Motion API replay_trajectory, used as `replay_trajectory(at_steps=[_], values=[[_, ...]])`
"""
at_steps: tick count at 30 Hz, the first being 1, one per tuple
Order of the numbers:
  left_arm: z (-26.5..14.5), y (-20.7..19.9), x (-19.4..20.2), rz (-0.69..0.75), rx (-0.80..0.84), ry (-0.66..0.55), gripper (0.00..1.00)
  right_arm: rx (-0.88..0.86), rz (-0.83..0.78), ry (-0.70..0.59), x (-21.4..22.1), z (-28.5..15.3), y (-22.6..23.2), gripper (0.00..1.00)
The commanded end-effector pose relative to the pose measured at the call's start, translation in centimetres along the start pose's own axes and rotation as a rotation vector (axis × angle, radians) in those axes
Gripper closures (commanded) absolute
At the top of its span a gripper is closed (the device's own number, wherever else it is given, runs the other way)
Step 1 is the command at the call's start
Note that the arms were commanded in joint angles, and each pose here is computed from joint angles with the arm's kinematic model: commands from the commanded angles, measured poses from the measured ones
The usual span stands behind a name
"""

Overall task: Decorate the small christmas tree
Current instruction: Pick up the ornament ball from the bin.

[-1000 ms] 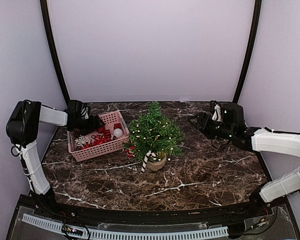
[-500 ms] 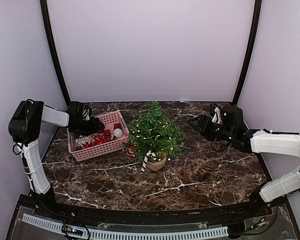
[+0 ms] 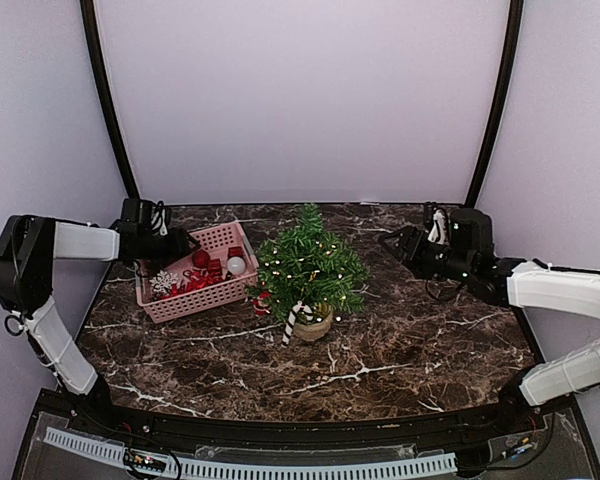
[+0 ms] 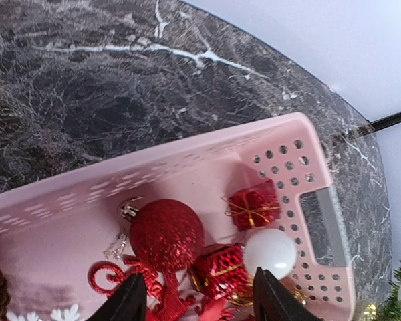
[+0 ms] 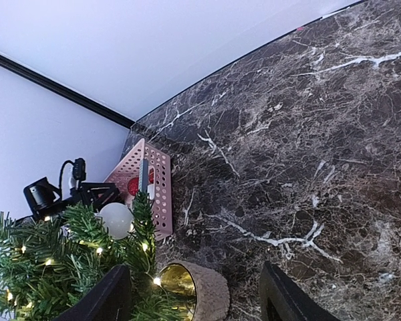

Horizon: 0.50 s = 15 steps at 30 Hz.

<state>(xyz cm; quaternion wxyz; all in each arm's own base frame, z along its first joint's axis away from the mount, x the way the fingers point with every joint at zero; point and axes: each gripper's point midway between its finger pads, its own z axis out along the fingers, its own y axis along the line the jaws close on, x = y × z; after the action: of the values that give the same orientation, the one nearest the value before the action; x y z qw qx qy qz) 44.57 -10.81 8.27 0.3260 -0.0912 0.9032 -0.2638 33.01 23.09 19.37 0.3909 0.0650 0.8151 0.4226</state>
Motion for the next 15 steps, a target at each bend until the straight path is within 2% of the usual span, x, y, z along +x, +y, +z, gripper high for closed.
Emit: replay_trajectory(at_steps=[1,6,10,15], values=[[-5.1,-3.0,-2.3,0.050,0.045,-0.131,0.44,-0.032,-0.037,-0.047,-1.7,-1.1,1.5,0.34],[-7.4,-2.9,-2.1,0.089,0.003,-0.150,0.37,-0.038,-0.058,-0.065,-2.2,-1.8,2.2,0.34],[-4.3,-2.3,-1.4,0.058,0.017,-0.061,0.35,-0.046,-0.057,-0.063,-2.0,-1.8,2.1,0.34],[-1.1,-1.4,-1.3,0.030,0.022,-0.022,0.35,-0.062,-0.039,-0.059,-1.7,-1.9,2.1,0.34]])
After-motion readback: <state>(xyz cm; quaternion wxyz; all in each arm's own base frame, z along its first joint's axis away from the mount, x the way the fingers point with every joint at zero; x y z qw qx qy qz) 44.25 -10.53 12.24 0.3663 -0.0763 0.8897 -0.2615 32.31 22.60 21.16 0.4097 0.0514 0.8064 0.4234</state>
